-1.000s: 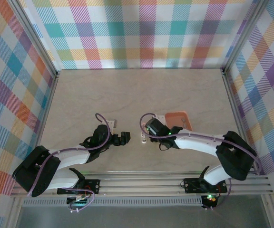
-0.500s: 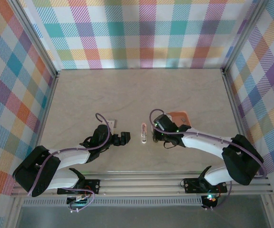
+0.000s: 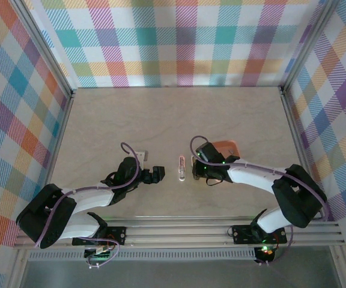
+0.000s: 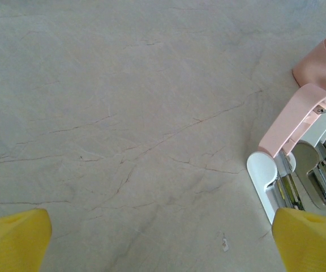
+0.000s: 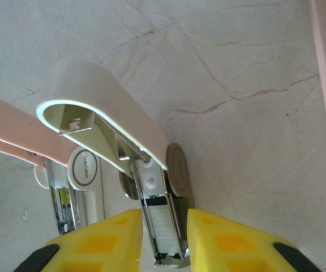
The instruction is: Load the staples into the stapler
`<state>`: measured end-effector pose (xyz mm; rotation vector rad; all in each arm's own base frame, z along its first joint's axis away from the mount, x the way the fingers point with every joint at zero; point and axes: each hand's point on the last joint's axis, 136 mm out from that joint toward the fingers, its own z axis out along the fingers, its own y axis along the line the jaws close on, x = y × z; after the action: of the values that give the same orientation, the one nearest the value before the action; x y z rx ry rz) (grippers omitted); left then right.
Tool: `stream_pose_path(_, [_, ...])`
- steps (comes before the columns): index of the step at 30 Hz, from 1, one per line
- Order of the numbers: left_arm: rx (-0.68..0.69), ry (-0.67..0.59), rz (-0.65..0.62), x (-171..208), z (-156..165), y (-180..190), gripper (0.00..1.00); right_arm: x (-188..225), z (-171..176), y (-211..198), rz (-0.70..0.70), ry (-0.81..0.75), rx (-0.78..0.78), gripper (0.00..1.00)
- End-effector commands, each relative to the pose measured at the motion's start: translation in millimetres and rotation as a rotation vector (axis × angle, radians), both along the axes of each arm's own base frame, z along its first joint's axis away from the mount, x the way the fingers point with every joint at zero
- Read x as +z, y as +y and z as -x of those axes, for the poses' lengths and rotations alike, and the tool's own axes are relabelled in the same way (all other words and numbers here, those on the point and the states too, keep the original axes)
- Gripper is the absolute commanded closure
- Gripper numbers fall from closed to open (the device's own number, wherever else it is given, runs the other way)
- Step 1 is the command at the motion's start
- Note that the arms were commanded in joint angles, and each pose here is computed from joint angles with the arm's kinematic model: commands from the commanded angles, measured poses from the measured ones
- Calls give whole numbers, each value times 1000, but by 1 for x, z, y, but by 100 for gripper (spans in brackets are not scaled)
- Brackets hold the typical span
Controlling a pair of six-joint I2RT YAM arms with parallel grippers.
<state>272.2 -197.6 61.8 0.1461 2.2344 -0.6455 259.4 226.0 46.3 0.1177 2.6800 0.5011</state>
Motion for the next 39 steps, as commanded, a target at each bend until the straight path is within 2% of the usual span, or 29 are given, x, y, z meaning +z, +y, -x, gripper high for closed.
stream_pose_path(1, [-18,-24,-8,7,-2,-5,0,-3,-3,3,-23,13,-13,74])
stream_pose_path(39, [-16,-28,-7,8,-2,-4,0,-30,11,-6,-4,95,-20,77])
